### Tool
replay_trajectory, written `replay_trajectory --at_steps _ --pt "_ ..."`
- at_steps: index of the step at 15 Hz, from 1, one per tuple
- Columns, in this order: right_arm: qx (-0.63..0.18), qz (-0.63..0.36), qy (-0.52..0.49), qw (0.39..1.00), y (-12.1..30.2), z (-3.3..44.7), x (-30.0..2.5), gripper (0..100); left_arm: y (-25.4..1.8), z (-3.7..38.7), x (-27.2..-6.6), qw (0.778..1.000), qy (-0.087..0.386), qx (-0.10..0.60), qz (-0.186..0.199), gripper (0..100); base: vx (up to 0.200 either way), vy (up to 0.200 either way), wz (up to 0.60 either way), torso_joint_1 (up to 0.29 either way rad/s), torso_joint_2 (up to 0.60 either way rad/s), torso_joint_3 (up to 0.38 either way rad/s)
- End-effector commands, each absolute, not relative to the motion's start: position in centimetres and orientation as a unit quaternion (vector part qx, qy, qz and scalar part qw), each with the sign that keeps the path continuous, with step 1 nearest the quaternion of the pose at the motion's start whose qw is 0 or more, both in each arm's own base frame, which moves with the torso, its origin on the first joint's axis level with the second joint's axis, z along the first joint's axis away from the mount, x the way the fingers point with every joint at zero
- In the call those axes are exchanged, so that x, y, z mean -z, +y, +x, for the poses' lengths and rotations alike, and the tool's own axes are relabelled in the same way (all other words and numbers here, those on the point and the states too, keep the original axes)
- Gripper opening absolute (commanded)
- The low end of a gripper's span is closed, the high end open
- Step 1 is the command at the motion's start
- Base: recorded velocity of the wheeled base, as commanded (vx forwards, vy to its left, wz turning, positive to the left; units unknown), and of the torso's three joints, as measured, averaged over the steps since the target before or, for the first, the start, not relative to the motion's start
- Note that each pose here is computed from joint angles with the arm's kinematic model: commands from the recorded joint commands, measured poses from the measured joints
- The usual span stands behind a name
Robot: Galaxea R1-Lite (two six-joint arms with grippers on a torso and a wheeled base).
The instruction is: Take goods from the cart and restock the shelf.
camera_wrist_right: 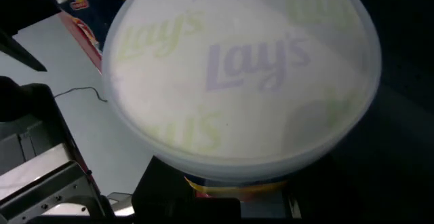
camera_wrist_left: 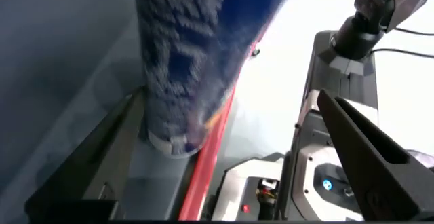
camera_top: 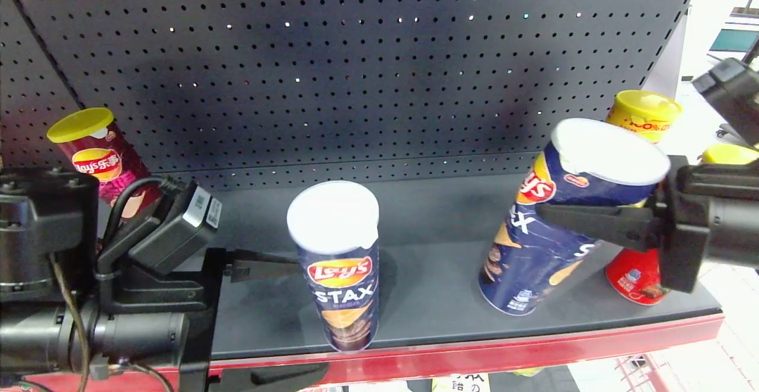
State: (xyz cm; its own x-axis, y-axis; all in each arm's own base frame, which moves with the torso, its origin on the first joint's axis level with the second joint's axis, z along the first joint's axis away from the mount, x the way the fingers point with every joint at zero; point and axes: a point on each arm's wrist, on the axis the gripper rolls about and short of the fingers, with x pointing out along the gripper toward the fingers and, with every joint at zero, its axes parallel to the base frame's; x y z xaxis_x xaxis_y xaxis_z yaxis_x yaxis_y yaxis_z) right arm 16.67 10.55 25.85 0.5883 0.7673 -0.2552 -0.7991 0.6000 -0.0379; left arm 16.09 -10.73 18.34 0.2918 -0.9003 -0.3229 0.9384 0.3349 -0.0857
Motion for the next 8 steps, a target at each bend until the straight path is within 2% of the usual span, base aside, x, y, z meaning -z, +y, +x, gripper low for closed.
replay_trajectory --at_steps 1,8 --pt "-0.468 -0.081 0.132 0.87 13.8 19.5 -25.2 0 -9.4 14.9 -18.0 0.812 0.155 0.559 0.058 100 0.0 0.0 0.0 0.0 0.0 0.0" --pt "-0.481 -0.081 0.118 0.865 18.3 24.7 -25.8 0 -7.1 13.5 -17.4 0.839 0.152 0.52 0.052 100 0.0 0.0 0.0 0.0 0.0 0.0"
